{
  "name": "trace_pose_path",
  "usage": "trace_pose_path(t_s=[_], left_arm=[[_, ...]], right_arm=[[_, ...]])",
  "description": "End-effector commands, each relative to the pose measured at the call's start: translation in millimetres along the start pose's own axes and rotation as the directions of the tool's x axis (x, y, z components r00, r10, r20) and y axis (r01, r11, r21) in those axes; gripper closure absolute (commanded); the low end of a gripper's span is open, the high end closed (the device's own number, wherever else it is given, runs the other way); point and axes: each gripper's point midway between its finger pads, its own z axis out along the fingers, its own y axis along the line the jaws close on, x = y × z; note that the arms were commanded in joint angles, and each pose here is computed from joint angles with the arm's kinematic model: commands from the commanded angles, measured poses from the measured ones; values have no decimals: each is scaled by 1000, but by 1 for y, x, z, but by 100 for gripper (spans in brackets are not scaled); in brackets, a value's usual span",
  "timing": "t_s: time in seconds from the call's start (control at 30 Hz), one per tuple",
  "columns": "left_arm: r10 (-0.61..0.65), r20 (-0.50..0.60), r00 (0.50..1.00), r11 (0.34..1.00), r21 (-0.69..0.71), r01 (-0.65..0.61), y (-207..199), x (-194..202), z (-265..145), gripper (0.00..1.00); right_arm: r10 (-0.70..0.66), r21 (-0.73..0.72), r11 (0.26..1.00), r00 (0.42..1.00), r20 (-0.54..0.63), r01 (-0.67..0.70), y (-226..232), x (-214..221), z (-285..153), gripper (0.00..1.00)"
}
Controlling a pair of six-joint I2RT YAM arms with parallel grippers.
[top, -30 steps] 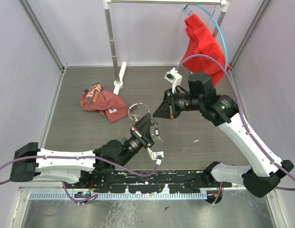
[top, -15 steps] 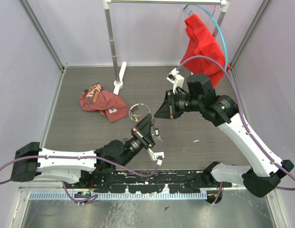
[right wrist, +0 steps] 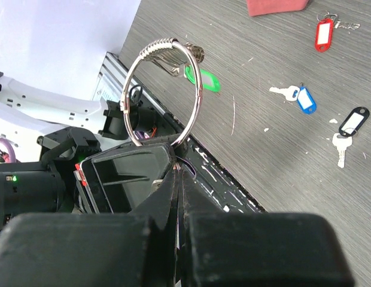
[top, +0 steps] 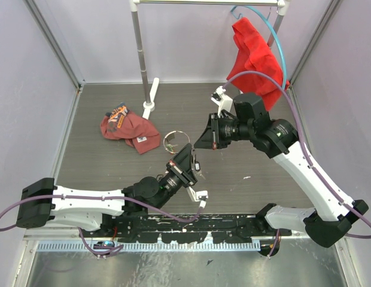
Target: Put the keys on the keyring
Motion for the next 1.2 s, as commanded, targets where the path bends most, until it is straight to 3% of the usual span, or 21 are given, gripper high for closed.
trace_pose_path(t_s=[0.0, 0.43, 0.67, 1.17], left_arm=[[-35, -29, 999, 997, -72, 33, 22, 8, 0, 100], [-41, -46, 998, 997, -70, 37, 23, 11, 1, 100], [-47, -60, 997, 996, -75, 42, 25, 14, 1, 100], [-56, -66, 996, 996, -78, 51, 26, 16, 0, 100]], right_arm=[[1, 8, 1000, 1000, 23, -1, 1, -8, 3, 99], [-20, 153, 988, 1000, 5, 19, -19, -4, -11, 99], [-22, 154, 988, 1000, 7, 20, -18, -3, -14, 99], [-139, -49, 988, 988, 69, 143, 20, -10, -20, 99]])
